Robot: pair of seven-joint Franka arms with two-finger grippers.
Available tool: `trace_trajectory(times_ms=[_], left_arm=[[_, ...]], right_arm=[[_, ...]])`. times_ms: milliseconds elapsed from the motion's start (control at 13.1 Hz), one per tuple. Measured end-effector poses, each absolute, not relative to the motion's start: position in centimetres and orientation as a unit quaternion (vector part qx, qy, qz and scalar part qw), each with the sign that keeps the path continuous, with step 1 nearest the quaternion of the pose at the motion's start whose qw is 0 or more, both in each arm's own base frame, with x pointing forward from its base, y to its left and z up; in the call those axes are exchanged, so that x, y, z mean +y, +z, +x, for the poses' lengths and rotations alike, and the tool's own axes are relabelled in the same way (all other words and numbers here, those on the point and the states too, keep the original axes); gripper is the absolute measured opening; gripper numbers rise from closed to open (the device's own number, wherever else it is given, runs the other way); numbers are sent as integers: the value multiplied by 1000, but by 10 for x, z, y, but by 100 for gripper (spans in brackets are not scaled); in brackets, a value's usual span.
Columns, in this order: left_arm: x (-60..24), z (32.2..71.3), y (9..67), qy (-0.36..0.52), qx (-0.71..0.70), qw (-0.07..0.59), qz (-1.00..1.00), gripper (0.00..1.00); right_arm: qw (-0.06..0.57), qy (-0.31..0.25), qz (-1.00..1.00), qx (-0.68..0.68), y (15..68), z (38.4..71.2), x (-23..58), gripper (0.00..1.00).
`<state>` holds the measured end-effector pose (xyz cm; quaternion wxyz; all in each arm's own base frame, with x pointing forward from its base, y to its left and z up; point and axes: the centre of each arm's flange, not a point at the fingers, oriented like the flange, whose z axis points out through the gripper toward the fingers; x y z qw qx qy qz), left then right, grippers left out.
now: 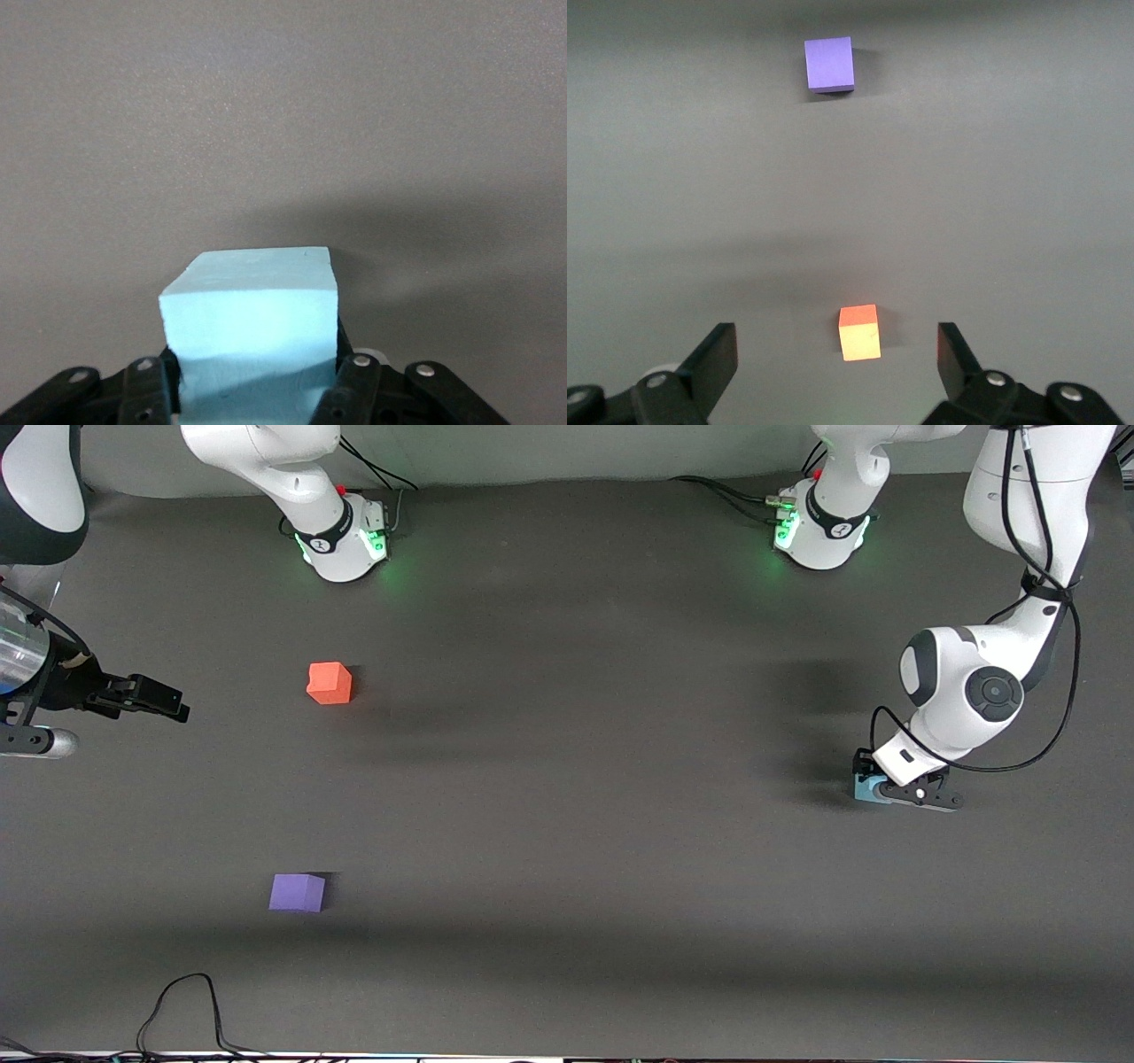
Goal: Place blue block between orange and purple blocks
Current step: 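Lower the left gripper onto the light blue block and close it, then lift the blue block and carry it with the left gripper toward the table middle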
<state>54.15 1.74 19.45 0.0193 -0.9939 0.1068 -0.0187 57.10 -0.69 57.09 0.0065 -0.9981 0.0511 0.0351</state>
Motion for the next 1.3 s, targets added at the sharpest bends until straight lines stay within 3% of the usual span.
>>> trace_trajectory(times_ms=[306,535,765,918,1300], left_arm=[[19,564,231,22,104,15,-994,59],[20,588,322,46,98,12,-994,59],[12,582,395,51,68,10,-996,59],[-38,572,420,61,53,8,-997,59],[-280,513,438,53,30,17,-998,59]], right_arm=[[7,29,-998,48,572,572,-4,100],[7,26,-998,48,573,573,-4,100],[7,26,-998,48,572,573,-4,100],[7,26,-998,48,572,573,-4,100],[7,26,-999,39,573,573,-5,100]])
